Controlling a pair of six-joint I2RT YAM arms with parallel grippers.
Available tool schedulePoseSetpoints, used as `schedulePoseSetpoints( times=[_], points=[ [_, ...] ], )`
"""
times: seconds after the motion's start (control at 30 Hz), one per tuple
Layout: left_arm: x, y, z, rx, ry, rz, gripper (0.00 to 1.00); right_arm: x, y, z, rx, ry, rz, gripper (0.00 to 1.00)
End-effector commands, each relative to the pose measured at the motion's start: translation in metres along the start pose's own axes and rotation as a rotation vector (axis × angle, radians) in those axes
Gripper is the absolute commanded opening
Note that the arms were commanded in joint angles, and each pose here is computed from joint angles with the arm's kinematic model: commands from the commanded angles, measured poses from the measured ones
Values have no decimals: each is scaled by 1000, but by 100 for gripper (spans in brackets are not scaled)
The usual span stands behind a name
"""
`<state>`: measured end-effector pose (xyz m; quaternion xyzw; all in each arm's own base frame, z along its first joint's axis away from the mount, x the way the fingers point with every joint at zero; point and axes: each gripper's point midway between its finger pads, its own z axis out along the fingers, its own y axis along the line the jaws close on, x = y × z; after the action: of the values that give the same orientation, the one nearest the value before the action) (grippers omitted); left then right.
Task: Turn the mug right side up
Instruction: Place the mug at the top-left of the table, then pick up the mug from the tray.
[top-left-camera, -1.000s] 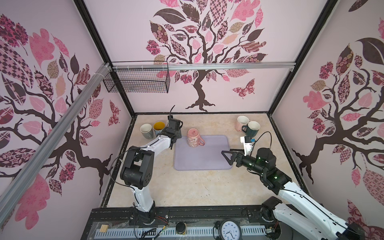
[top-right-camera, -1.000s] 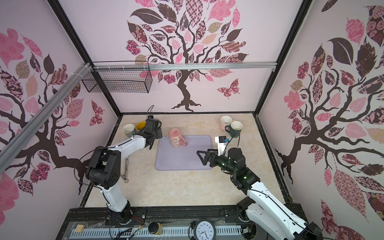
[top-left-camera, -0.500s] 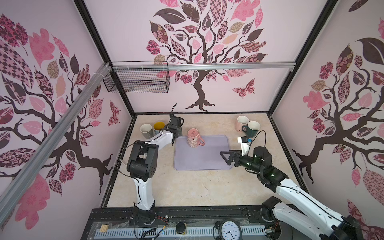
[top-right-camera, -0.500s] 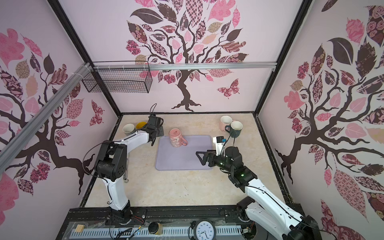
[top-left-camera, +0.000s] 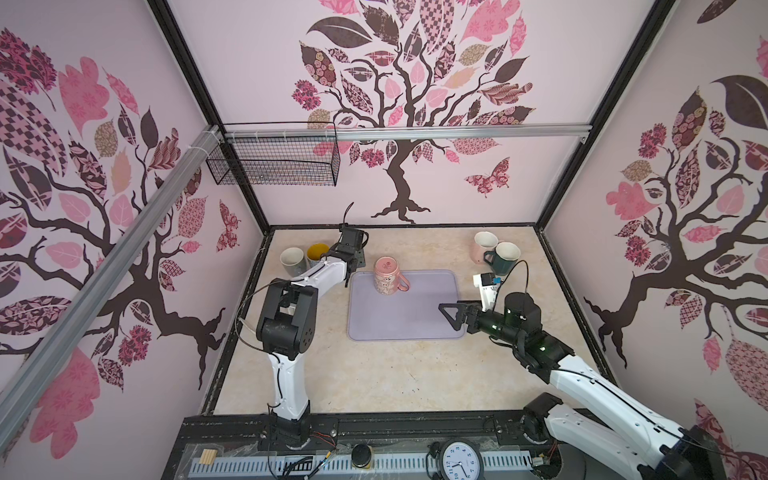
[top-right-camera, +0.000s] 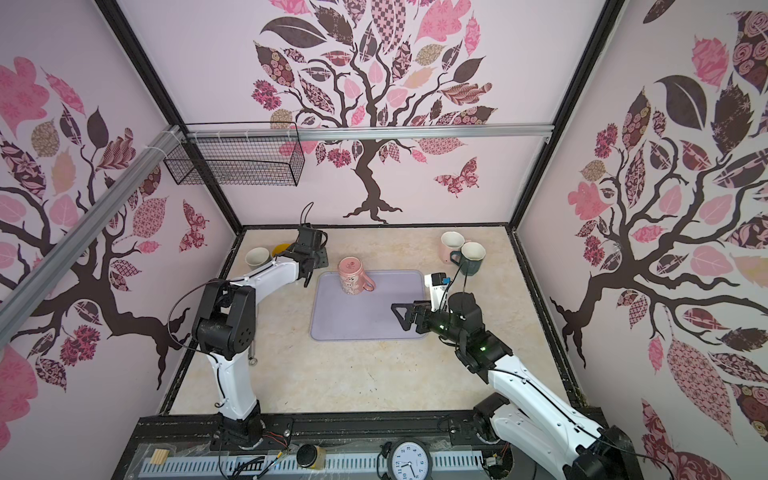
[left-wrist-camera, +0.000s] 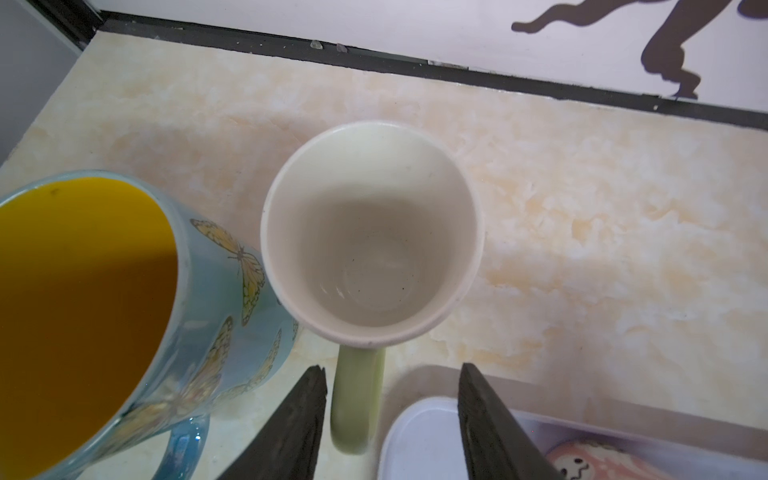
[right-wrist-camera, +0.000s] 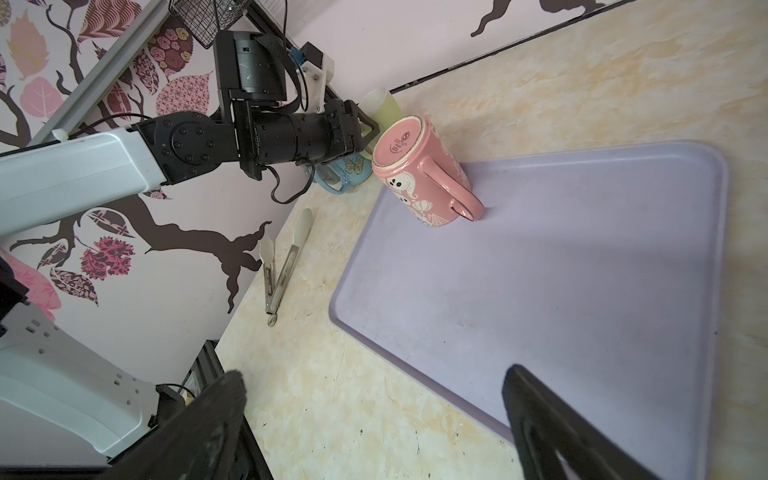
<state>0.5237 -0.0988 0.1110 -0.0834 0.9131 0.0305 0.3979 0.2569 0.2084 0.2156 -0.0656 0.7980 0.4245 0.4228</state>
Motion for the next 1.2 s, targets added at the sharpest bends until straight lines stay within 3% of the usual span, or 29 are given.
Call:
schedulePoseSetpoints(
  times=[0.0,0.17,0.3,0.4,0.6,0.8,0.93,1.17],
  points=[
    [-23,0,-17,14,-43,-27,60,-4,3,1,-4,-1,-4,100],
    [-21,1,-38,32,-17,-75,62,-3,1,2,5,-1,6,100],
    [-14,-10,-77,11,-27,-83,64,-2,-6,2,35,-13,23,99],
    [-1,-33,-109,12,-26,-95,64,-1,-8,2,39,-16,30,100],
    [46,-100,-140,200,111,-241,64,4,-16,-1,70,-24,46,100],
    [70,-137,-139,203,167,-262,62,2,-12,-15,66,-55,36,99],
    [83,-144,-134,185,198,-395,62,7,-14,-24,73,-65,37,100],
    [80,-157,-136,116,79,-435,67,14,-11,-30,54,-45,40,100]
  ],
)
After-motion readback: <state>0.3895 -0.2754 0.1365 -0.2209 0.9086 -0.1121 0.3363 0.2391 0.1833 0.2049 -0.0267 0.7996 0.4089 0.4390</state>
